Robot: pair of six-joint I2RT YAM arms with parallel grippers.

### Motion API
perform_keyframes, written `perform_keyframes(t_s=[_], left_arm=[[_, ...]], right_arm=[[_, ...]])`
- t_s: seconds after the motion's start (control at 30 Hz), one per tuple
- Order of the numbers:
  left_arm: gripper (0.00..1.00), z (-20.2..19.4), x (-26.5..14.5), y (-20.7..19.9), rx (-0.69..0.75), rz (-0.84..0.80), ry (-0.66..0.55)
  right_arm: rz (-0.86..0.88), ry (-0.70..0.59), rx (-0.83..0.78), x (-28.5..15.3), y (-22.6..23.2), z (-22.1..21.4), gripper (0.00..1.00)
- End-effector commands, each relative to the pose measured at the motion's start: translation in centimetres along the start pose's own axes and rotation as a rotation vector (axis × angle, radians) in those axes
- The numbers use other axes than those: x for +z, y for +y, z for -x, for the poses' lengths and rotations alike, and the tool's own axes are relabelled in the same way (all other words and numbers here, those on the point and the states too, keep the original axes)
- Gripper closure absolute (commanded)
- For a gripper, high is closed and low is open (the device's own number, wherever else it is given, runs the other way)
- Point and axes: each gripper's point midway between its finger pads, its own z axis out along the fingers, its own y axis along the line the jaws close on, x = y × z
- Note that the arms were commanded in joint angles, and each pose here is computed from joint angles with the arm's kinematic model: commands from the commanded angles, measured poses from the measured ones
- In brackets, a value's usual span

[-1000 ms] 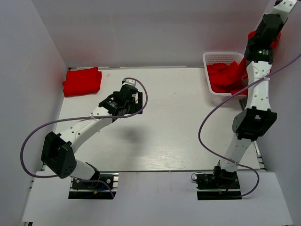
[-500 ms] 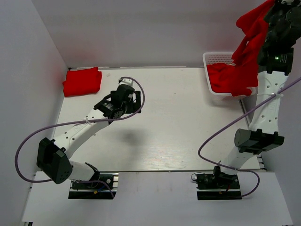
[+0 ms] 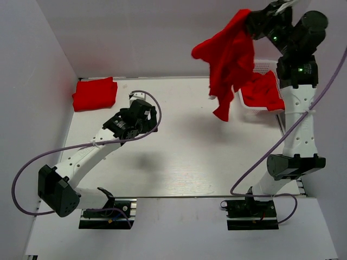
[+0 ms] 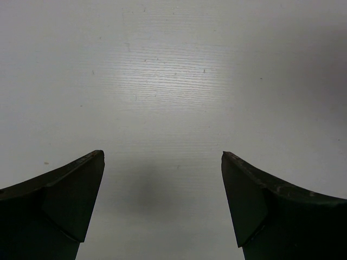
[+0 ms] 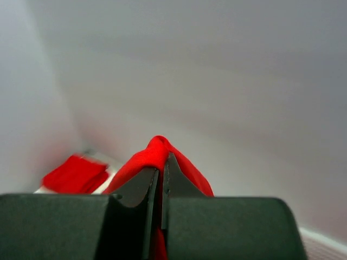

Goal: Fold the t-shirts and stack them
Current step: Move the tshirt to the center of the board

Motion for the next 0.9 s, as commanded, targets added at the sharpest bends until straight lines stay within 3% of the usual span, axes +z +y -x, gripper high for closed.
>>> perform_keyframes(t_s=[0.0,0.17,0.2,0.27,0.3,0.33,0.37,0.43,0.5,0.53,0.6,0.87], left_arm=[[0.01,1.0,-2.2,1.6,-0.044,0.034,-0.038],[0.01,0.5,-3.5,3.3,-0.095,0.088,-0.045],[0.01,0.0,-3.6,3.8,-0.101,0.105,-0.039],[0.01,-0.7,-3.4,4.1,-0.098,0.108,-0.034],[0.01,-0.9,-3.5,4.2,-0.114,0.106,-0.037],[0.01,-0.9,-3.5,4.2,-0.114,0.106,-0.037],[0.01,-0.9,-3.5,4.2,-0.129,0.106,-0.038],[0.01,-1.3,-3.6,4.2,-0.132,0.104,-0.023],[0.01,-1.5,-3.6,4.3,-0.128,0.108,-0.015],[0.01,-1.9,-3.4,4.2,-0.118,0.109,0.006],[0.01,-2.1,-3.3,4.0,-0.101,0.104,0.024],[0.01,-2.7,-2.6,1.2,-0.037,-0.022,0.096]], right_arm=[[0.167,0.052,0.065,-0.3,4.7,-1.4,1.00],[0.299,0.192,0.130,0.0,9.5,-7.9,1.00],[0.296,0.263,0.193,0.0,9.6,-11.5,1.00],[0.299,0.280,0.243,-0.6,10.3,-15.0,1.00],[0.257,0.397,0.382,-2.0,10.1,-21.0,1.00],[0.252,0.351,0.388,-2.6,10.0,-22.9,1.00],[0.232,0.430,0.448,-4.3,10.3,-27.7,1.00],[0.197,0.486,0.503,-5.5,10.3,-31.4,0.96],[0.135,0.676,0.524,-8.5,10.2,-38.3,0.49],[0.112,0.721,0.520,-9.1,10.1,-39.5,0.11],[0.048,0.827,0.497,-10.8,9.4,-41.3,0.09],[-0.038,0.710,0.366,-12.7,8.5,-36.4,0.09]])
